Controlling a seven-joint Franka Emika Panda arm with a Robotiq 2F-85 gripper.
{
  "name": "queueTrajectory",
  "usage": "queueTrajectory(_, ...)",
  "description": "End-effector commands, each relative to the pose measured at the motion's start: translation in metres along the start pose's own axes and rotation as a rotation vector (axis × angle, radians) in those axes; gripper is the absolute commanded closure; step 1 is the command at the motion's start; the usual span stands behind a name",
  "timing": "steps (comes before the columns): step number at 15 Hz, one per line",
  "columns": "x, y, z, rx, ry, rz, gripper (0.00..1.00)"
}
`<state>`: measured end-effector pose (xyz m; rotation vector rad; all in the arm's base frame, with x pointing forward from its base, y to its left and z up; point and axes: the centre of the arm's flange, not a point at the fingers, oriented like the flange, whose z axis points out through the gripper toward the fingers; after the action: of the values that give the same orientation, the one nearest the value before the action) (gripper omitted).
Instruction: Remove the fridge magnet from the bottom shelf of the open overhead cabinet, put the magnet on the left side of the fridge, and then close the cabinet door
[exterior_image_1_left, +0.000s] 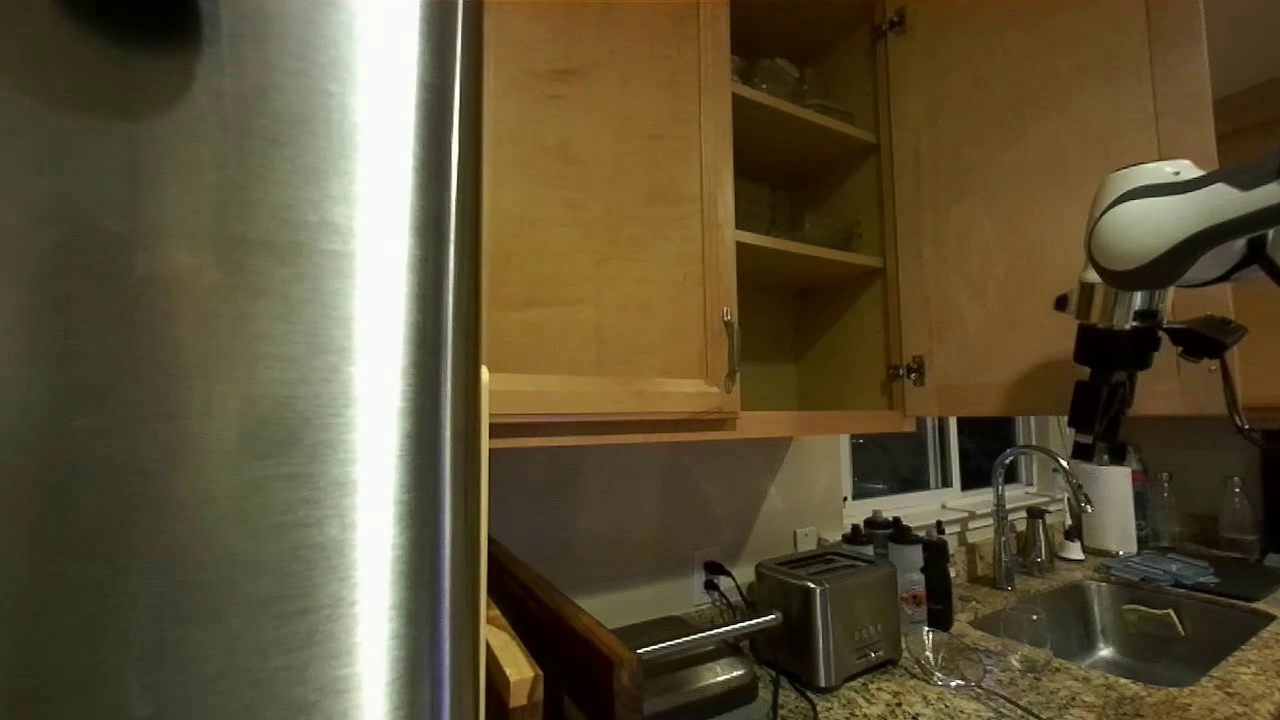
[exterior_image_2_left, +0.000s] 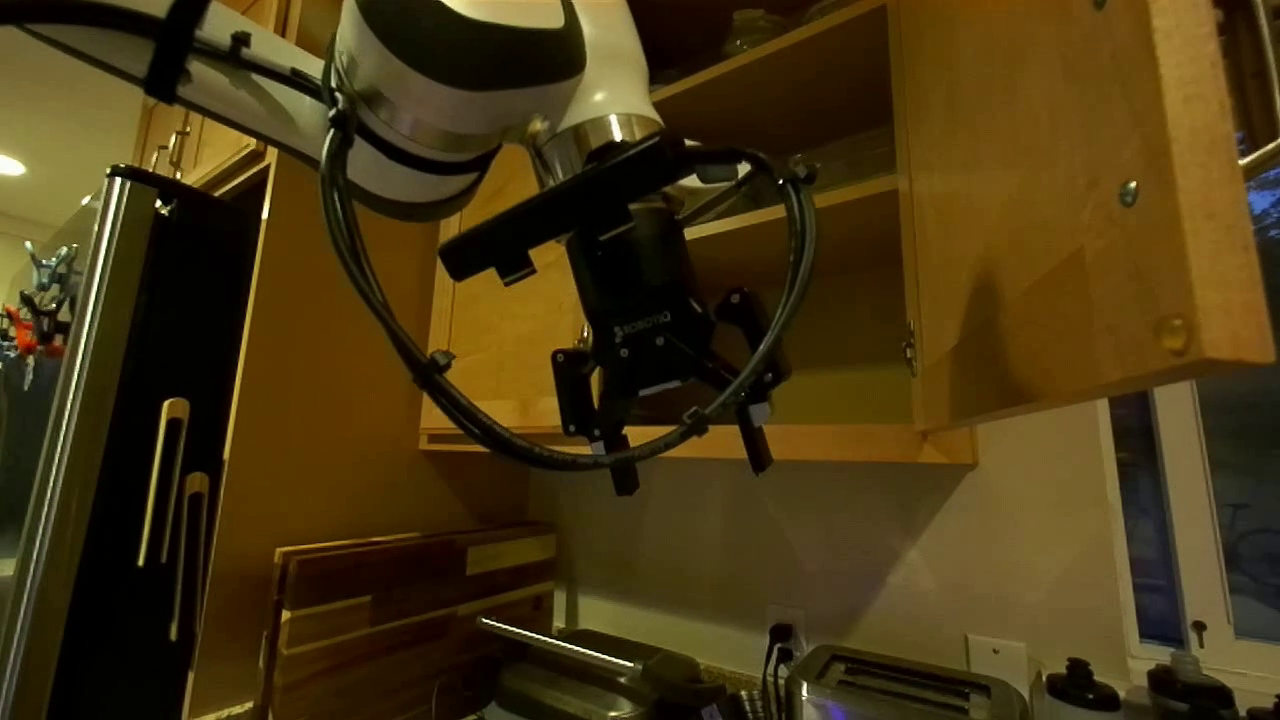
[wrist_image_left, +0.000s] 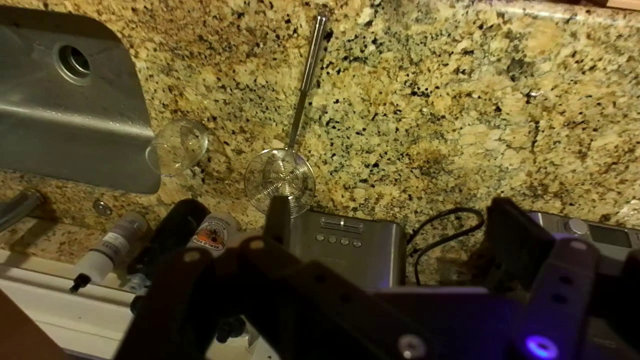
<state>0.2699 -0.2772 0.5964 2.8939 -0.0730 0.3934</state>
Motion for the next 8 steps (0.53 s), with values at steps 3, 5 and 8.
queueTrajectory(3, -0.030, 0.003, -0.019, -0.007, 0.032, 0.140, 0.00)
queueTrajectory(5, -0.038, 0.002, -0.024, -0.018, 0.043, 0.206, 0.00)
queueTrajectory(8, -0.045, 0.009, -0.025, -0.074, 0.074, 0.273, 0.00)
